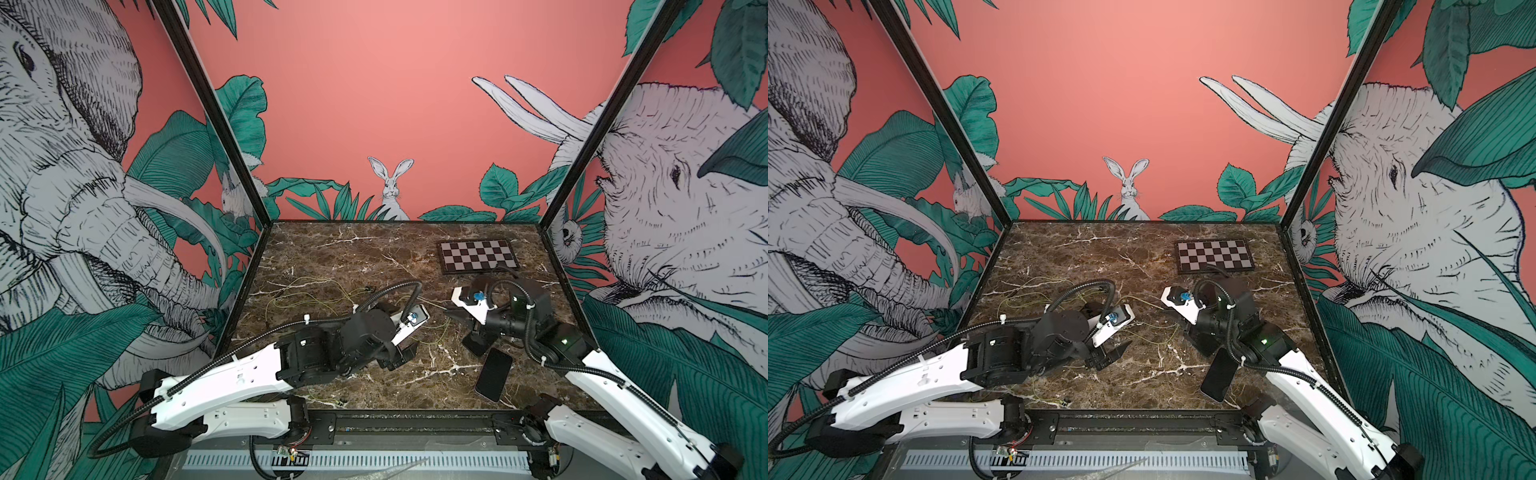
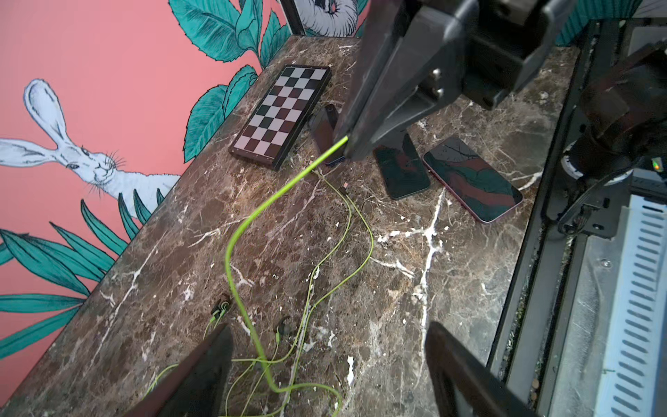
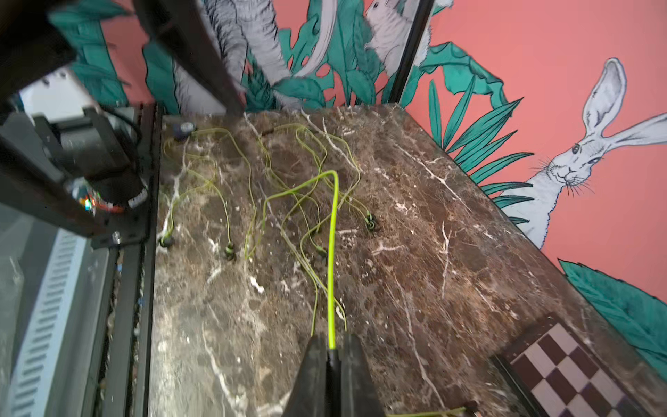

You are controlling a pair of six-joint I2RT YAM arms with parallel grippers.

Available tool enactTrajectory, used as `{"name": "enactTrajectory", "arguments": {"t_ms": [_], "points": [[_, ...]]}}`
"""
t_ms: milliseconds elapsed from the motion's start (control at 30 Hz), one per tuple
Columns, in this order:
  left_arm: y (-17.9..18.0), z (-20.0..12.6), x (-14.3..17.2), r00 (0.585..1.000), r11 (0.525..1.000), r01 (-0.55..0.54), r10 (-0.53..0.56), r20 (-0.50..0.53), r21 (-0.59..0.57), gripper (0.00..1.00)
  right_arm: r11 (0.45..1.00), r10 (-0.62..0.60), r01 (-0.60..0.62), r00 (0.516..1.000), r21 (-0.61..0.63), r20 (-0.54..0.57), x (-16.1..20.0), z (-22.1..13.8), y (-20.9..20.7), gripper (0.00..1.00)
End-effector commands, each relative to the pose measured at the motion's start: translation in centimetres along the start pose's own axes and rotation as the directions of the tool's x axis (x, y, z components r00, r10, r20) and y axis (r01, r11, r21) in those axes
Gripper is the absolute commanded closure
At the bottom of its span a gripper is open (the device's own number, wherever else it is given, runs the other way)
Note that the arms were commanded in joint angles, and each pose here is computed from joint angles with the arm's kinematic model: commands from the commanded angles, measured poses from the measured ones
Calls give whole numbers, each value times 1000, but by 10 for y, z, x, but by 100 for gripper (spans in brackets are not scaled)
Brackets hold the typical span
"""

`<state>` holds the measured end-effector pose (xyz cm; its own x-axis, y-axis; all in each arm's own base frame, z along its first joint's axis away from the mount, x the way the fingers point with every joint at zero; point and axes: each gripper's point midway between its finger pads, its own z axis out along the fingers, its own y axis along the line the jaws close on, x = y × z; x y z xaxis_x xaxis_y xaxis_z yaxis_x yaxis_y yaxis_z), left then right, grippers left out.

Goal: Plug wired earphones into phones
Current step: Pick up the wired earphone from the center of the board.

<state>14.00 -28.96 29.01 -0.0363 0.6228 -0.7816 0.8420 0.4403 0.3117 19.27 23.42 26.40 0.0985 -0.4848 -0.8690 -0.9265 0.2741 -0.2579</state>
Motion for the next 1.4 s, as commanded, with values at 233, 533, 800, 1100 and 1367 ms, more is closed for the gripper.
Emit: {"name": "enactTrajectory", "arguments": {"t_ms": [233, 533, 800, 1100, 1367], "points": [[-7, 23, -32, 986, 989, -134, 127, 108, 57, 25, 894, -427, 420, 904, -156, -14, 11, -21, 45, 100], [-43, 33, -37, 962, 939, -227, 174, 211, 257, 39, 898, -429, 431, 902, -90, 38, -4, -23, 40, 100], [-41, 33, -42, 961, 952, -173, 107, 254, 253, 55, 905, -421, 423, 906, -47, 48, -8, -23, 34, 100], [-40, 46, -37, 972, 960, -112, 53, 229, 255, 66, 911, -403, 410, 906, -32, 130, -21, -24, 38, 100], [-45, 50, -35, 973, 953, -103, 38, 229, 284, 87, 923, -374, 383, 917, -37, 140, -23, -20, 37, 100]]}}
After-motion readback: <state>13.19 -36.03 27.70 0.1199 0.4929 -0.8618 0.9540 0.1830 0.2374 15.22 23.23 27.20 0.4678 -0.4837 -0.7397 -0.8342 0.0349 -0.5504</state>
